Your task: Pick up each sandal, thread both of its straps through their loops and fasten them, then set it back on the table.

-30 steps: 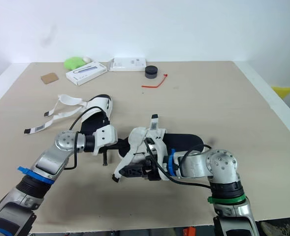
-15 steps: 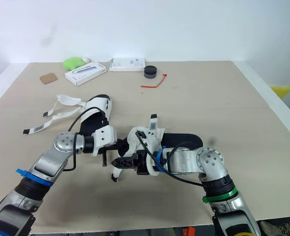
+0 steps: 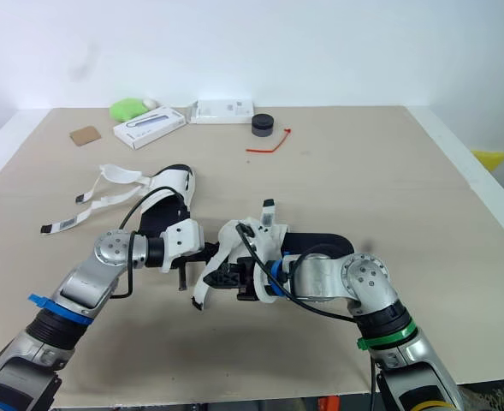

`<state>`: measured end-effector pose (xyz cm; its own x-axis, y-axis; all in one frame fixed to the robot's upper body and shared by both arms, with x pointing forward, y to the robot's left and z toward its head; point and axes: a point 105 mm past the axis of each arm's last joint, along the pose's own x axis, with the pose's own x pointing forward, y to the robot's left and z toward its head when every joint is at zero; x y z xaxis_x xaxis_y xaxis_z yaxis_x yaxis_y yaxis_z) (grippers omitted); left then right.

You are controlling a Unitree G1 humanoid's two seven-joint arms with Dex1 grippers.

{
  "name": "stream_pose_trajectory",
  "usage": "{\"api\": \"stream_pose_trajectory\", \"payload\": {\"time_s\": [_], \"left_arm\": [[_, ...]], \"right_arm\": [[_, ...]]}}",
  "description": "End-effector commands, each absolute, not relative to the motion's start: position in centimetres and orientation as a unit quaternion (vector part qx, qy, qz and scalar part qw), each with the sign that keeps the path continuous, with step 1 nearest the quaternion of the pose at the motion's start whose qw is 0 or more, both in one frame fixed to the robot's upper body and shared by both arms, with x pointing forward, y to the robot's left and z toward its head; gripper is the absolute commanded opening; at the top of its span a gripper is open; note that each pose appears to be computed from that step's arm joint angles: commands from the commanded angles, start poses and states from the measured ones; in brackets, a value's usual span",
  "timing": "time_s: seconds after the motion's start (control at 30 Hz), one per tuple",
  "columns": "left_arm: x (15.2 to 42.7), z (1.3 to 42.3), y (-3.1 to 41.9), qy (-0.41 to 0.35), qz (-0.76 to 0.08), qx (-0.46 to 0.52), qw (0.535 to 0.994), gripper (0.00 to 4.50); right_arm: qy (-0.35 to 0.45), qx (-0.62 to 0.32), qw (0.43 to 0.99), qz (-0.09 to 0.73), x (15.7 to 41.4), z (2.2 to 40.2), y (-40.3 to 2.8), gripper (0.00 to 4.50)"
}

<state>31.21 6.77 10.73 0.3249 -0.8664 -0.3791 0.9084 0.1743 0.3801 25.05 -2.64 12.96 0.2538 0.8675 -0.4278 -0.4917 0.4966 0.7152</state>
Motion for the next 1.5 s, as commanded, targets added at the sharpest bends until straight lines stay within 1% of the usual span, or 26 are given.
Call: {"api": "stream_pose_trajectory", "payload": {"time_s": [0.03,0.17,0.3,0.33,0.4,0.57,0.7,0.8,1.1,1.5], "left_arm": [[30.7,8.0,7.5,0.095,-0.583,0.279,0.757,0.00],[30.9,8.0,7.5,0.095,-0.583,0.279,0.757,0.00],[31.1,8.0,7.3,0.092,-0.585,0.280,0.756,0.00],[31.1,8.1,7.1,0.090,-0.586,0.279,0.756,0.00],[31.3,8.1,6.9,0.087,-0.587,0.279,0.755,0.00],[31.4,8.2,6.7,0.083,-0.587,0.279,0.755,0.00],[31.5,8.2,6.6,0.081,-0.587,0.280,0.755,0.00],[31.5,8.2,6.6,0.079,-0.586,0.281,0.756,0.00],[31.5,8.1,6.6,0.078,-0.585,0.281,0.757,0.00],[31.5,8.1,6.8,0.079,-0.583,0.282,0.758,0.00]], "right_arm": [[0.361,0.208,0.753,0.509,24.9,16.7,-3.2,0.05],[0.340,0.181,0.752,0.535,25.5,18.9,-4.4,0.05],[0.330,0.163,0.751,0.549,26.9,21.6,-5.8,0.05],[0.335,0.148,0.755,0.544,27.4,21.7,-6.3,0.05],[0.350,0.128,0.755,0.539,28.0,21.5,-7.1,0.05],[0.367,0.120,0.754,0.531,29.2,21.1,-7.9,0.05],[0.384,0.114,0.746,0.532,29.5,20.7,-8.3,0.05],[0.403,0.101,0.747,0.518,29.8,19.8,-9.0,0.05],[0.401,0.074,0.760,0.507,31.0,19.5,-9.9,0.05],[0.406,0.059,0.743,0.529,30.8,19.9,-9.5,0.05]]}}
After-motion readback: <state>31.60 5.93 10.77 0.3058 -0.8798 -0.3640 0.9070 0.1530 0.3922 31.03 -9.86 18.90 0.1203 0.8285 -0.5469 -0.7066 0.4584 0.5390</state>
